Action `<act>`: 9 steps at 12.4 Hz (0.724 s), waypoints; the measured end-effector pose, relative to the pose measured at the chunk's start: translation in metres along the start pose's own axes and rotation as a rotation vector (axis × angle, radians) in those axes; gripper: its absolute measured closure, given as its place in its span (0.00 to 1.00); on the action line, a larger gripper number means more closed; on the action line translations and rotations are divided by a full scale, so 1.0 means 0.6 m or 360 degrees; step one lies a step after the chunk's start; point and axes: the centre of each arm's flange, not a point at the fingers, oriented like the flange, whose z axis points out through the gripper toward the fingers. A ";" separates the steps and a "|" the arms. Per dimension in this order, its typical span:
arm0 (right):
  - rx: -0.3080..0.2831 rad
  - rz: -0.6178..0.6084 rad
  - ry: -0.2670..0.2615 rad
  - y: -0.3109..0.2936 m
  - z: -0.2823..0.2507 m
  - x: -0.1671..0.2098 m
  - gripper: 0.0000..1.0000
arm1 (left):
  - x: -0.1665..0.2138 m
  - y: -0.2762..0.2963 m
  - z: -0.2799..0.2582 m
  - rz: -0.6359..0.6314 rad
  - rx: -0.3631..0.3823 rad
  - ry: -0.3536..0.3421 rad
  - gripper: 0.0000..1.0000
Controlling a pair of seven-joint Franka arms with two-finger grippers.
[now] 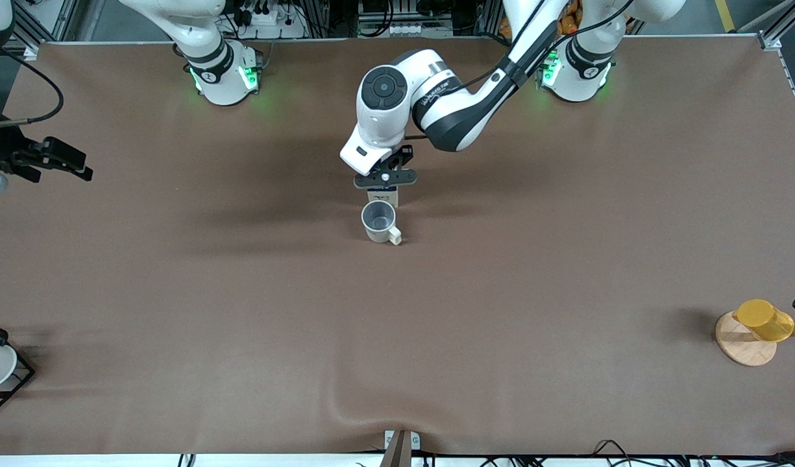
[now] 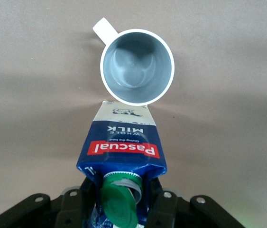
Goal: Place milk next to cup
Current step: 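Lower the milk carton beside the mug with the left gripper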
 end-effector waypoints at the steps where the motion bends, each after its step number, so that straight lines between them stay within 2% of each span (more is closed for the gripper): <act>1: -0.0003 -0.0003 0.0028 -0.003 -0.014 0.001 0.00 | 0.001 0.001 0.001 -0.0001 -0.0007 0.0004 0.48; 2: -0.0004 -0.0004 0.0056 -0.004 -0.028 0.003 0.00 | 0.002 0.001 0.002 -0.0001 -0.0012 0.0005 0.48; 3: -0.0006 -0.0005 0.0074 -0.004 -0.039 0.004 0.00 | 0.003 0.002 0.003 0.0000 -0.0015 0.0009 0.41; 6: -0.0005 0.0001 0.0072 -0.006 -0.044 0.005 0.00 | 0.005 0.002 0.003 0.0016 -0.0008 0.0038 0.08; 7: -0.0004 0.0012 0.0063 -0.005 -0.043 0.005 0.00 | 0.006 0.003 0.002 0.0015 -0.0010 0.0042 0.00; 9: -0.0001 0.0081 0.0034 -0.005 -0.040 0.002 0.00 | 0.010 0.010 -0.016 -0.0004 -0.0043 0.0065 0.00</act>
